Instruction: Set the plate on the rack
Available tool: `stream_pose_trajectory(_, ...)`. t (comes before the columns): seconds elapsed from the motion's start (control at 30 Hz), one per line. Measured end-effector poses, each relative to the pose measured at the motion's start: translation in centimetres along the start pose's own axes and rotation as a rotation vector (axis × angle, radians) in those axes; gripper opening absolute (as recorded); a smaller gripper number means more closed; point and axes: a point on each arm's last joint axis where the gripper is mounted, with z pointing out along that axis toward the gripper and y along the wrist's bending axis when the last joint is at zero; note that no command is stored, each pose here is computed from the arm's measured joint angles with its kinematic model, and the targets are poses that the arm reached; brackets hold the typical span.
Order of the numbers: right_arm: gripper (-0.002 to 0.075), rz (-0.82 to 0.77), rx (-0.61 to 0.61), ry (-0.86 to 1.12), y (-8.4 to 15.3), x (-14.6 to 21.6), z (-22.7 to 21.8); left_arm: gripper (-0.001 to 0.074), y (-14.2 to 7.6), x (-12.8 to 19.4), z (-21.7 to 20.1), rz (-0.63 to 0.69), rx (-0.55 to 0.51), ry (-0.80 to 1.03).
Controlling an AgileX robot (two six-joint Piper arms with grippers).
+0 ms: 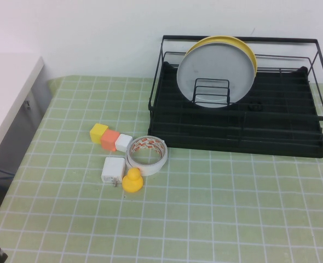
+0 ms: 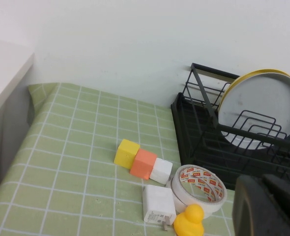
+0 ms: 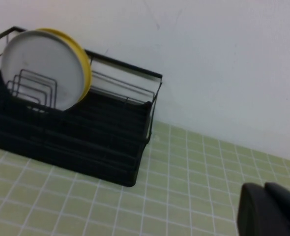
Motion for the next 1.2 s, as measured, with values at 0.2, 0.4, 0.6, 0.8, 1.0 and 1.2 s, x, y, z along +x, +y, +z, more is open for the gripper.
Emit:
stream_pose_trajectory(0.2,0.0006,0.033,0.046,-0.012,0.2,3.9,3.8,-0.0002,0.0,0.0,0.0,-0.002,0.0,0.0)
stream_pose_trajectory(0.4,0.0006,0.125,0.095,0.012,0.9,9.1,6.2,-0.0002,0.0,0.0,0.0,-0.002,0.0,0.0)
stream_pose_trajectory(0.6,0.0006,0.192,0.072,0.07,2.0,13.6,7.5,-0.0002,0.0,0.0,0.0,-0.002,0.0,0.0)
stream_pose_trajectory(0.8,0.0006,0.198,0.0,0.092,2.7,15.3,8.2,-0.0002,0.0,0.0,0.0,-0.002,0.0,0.0)
stream_pose_trajectory(1.0,0.0006,0.204,0.003,0.08,2.6,15.4,8.2,-0.0002,0.0,0.0,0.0,-0.002,0.0,0.0)
stream_pose_trajectory(1.2,0.0006,0.137,0.002,0.095,2.6,15.5,8.2,-0.0002,0.0,0.0,0.0,-0.002,0.0,0.0)
